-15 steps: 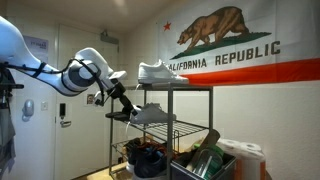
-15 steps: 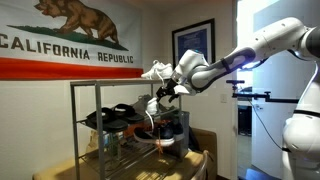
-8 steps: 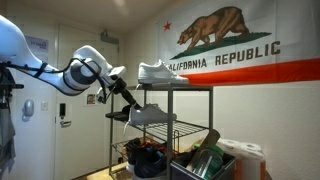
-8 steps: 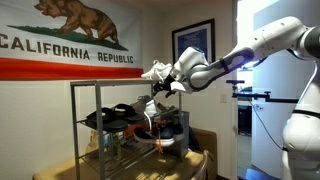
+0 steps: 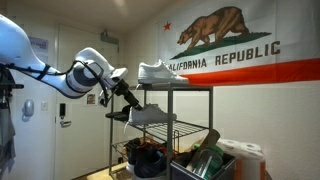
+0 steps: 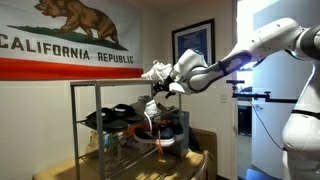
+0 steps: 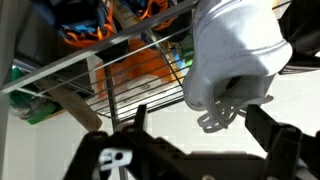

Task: Move the right and left white shoes to the first shelf respectively

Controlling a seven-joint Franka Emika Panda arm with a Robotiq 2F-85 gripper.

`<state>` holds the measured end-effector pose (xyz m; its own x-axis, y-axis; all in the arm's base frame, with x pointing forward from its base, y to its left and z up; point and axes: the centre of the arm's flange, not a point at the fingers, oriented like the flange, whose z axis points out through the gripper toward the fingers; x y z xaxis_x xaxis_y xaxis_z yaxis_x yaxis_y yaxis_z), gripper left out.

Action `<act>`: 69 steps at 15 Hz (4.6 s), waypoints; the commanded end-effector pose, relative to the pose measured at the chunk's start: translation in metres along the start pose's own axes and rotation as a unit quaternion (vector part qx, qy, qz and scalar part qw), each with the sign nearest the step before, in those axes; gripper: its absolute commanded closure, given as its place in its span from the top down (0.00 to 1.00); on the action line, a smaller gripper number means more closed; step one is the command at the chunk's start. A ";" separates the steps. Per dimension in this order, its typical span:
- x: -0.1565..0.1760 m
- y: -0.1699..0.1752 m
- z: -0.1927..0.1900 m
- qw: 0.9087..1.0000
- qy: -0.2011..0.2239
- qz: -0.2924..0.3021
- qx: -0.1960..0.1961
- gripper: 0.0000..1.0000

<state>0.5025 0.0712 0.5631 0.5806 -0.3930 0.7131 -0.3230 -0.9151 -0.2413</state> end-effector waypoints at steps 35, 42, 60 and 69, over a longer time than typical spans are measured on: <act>0.008 0.011 -0.128 0.963 -0.201 -0.125 -0.129 0.06; 0.029 0.014 -0.216 0.967 -0.169 -0.153 -0.113 0.06; 0.146 -0.045 -0.330 0.990 -0.075 -0.121 -0.022 0.06; 0.236 -0.071 -0.327 0.996 -0.075 -0.051 -0.007 0.07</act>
<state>0.3905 0.0714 0.9067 0.7425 -0.2404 0.6252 -0.2397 -0.9669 -0.0871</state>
